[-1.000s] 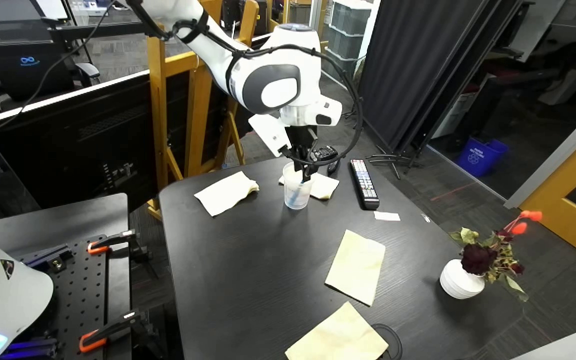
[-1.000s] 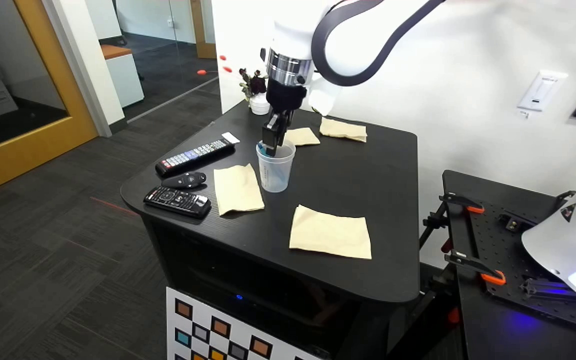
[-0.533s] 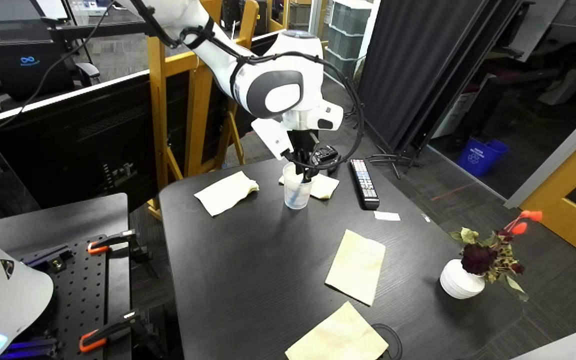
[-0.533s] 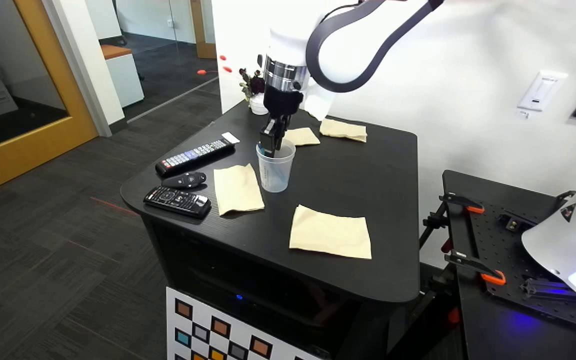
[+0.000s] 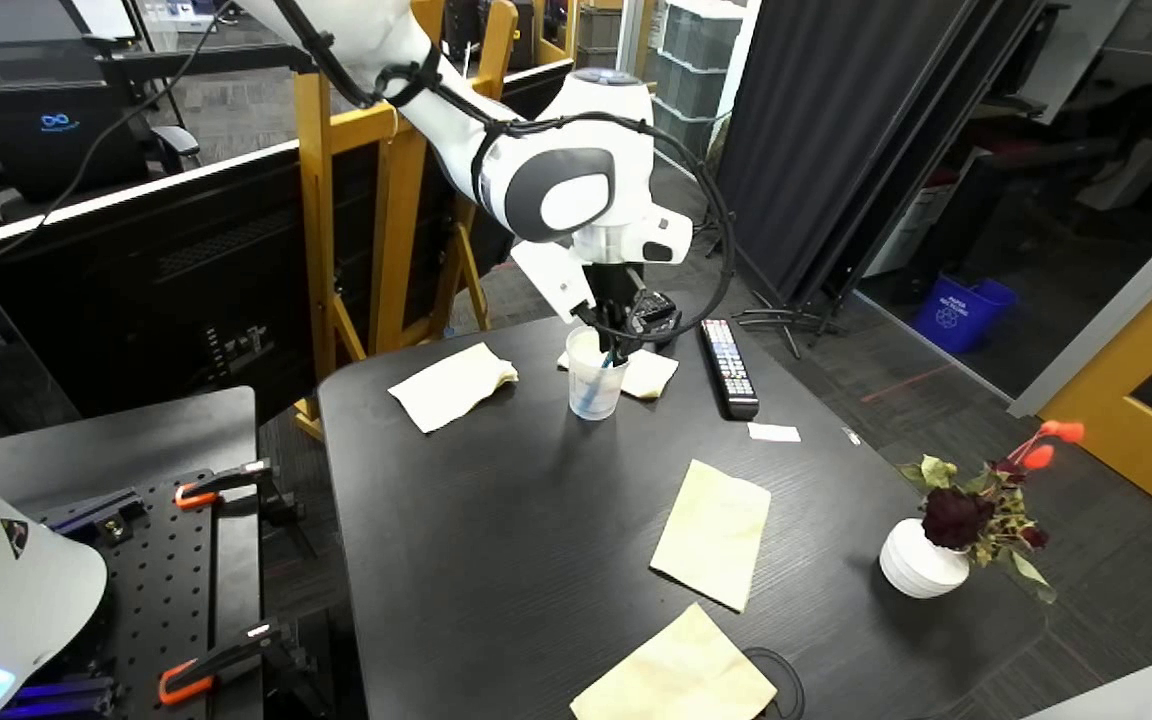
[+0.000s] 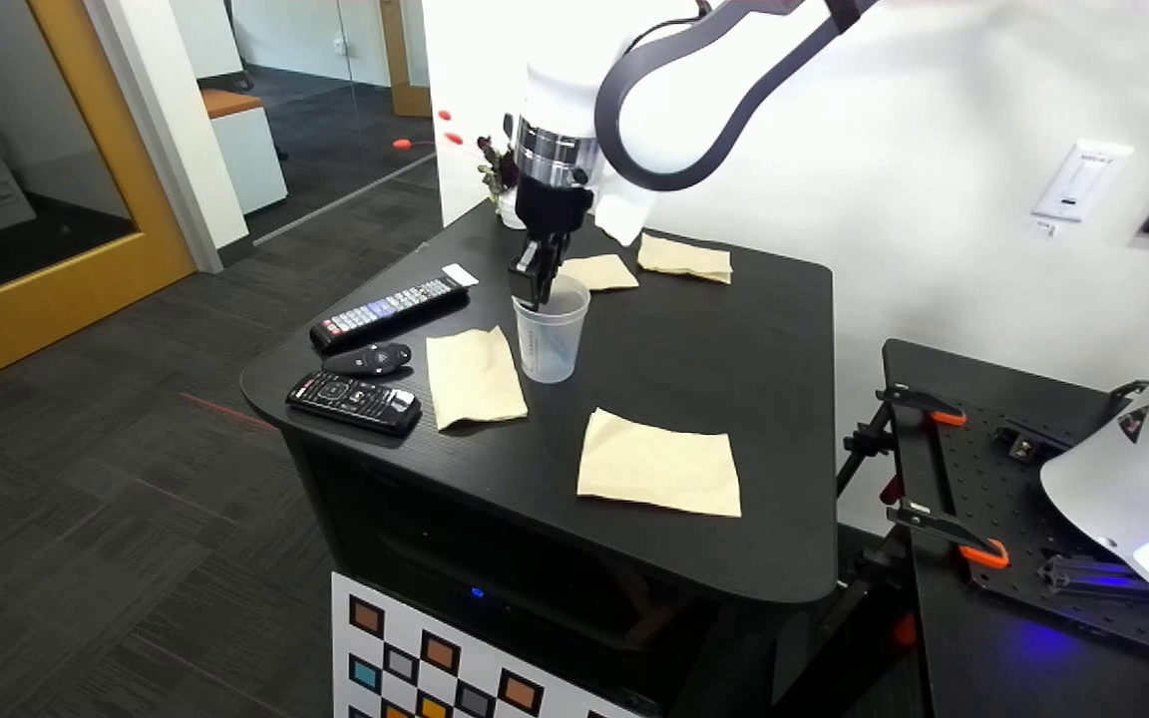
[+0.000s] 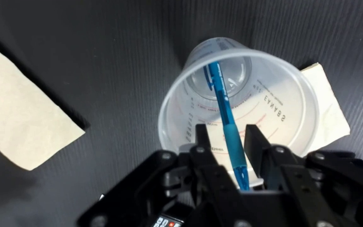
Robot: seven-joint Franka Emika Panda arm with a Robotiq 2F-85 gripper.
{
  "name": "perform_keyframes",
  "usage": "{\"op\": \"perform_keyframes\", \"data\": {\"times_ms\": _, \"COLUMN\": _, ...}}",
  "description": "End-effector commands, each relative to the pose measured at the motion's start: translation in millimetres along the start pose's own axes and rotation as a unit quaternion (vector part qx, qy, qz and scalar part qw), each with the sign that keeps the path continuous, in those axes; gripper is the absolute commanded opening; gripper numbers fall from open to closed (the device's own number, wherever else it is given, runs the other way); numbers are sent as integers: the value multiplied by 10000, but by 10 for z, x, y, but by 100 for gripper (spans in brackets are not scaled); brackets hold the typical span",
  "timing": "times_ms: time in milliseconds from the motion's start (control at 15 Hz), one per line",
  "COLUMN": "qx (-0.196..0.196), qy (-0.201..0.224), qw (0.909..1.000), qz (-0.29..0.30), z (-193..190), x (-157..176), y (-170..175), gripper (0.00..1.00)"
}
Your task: Remove the pen from the mug cup and place it on the table
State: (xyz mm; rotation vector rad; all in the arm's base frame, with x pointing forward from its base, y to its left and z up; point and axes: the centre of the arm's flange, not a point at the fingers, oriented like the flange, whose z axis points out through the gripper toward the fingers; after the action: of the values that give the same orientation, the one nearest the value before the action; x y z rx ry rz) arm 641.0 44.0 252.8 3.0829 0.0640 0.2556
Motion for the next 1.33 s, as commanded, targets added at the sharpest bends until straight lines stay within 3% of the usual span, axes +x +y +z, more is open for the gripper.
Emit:
{"op": "perform_keyframes", "data": {"times_ms": 0, "qx": 19, "qy": 32, "qw": 10000, "qz": 33, "z": 19, "x": 99, "y": -11, "gripper": 5}}
{"op": "perform_keyframes", "data": {"times_ms": 67, "qx": 26, "qy": 10, "qw": 10000, "qz": 29, "z": 14, "x": 87, "y": -18, "gripper": 0}}
{"op": "perform_keyframes", "data": {"times_ms": 400, "qx": -13, "qy": -53, "qw": 10000, "qz": -22, "z": -163, "x": -34, "y": -55, "gripper": 3}}
{"op": "perform_keyframes", "data": {"times_ms": 600, "qx": -39, "qy": 141, "qw": 9999, "qz": -26, "z": -401, "x": -106, "y": -54, "gripper": 3}}
{"op": "perform_keyframes", "data": {"times_ms": 1267, "qx": 3, "qy": 1054, "qw": 9944, "qz": 84, "z": -1704, "x": -266, "y": 119, "gripper": 3}}
